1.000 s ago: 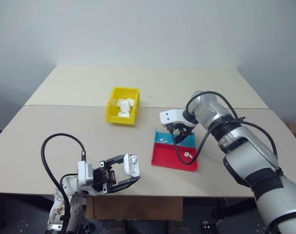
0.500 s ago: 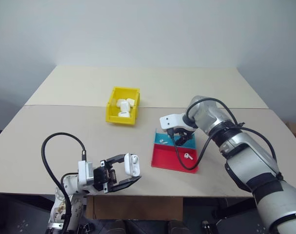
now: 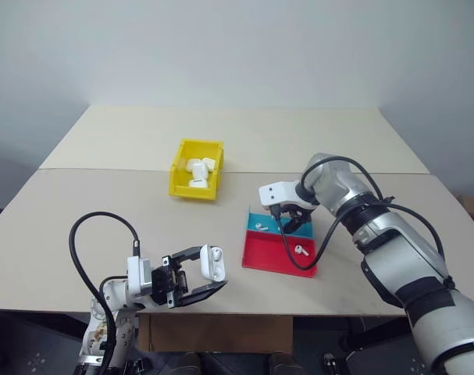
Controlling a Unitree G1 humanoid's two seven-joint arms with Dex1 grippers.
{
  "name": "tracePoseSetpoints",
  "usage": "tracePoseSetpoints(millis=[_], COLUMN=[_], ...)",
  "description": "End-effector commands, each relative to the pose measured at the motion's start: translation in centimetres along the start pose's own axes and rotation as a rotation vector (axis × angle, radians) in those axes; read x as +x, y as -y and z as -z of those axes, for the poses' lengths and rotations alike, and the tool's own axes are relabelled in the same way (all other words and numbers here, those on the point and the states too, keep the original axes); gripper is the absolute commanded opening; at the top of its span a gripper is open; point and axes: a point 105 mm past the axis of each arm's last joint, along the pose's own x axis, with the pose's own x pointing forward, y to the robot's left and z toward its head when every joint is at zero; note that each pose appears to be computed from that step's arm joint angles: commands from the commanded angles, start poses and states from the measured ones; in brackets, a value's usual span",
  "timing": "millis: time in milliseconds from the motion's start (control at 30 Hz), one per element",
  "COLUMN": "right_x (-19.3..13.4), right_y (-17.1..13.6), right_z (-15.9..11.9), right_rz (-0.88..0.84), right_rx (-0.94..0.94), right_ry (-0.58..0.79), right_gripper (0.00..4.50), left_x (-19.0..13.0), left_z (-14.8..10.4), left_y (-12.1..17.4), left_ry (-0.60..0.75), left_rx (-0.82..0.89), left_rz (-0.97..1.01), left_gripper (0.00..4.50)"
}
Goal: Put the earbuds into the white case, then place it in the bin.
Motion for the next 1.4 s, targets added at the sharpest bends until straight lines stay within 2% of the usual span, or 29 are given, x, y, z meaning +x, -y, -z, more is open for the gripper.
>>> tracePoseSetpoints(millis=[33, 200, 300, 333, 1167, 1300, 1400], right_x=[-1.4, -1.5, -1.5, -1.5, -0.5, -0.5, -0.4], right_y=[0.6, 0.3, 0.3, 0.3, -0.5, -0.5, -0.5], right_z=[-0.7, -0.9, -0.9, -0.9, -0.3, -0.2, -0.1], right_rz=[0.042, 0.036, 0.036, 0.034, 0.002, 0.0, 0.007], right_rx=[-0.062, -0.109, -0.115, -0.116, -0.101, -0.1, -0.105], right_ry=[0.025, 0.035, 0.032, 0.036, 0.012, 0.01, 0.008], right_gripper=[3.37, 3.37, 2.81, 2.47, 2.47, 1.6, 1.6], left_x=[0.1, 0.2, 0.2, 0.2, 0.3, 0.3, 0.3], left_z=[-0.6, -0.6, -0.6, -0.6, -0.6, -0.6, -0.6], left_y=[-0.1, -0.2, -0.2, -0.2, -0.1, -0.2, -0.1], left_ry=[0.016, 0.02, 0.019, 0.019, 0.005, 0.004, -0.002], left_rx=[0.035, 0.039, 0.037, 0.036, 0.043, 0.041, 0.037], left_rz=[0.003, -0.001, 0.002, 0.002, -0.004, -0.004, -0.005], left_gripper=[2.78, 2.78, 2.78, 2.78, 2.78, 2.78, 2.78])
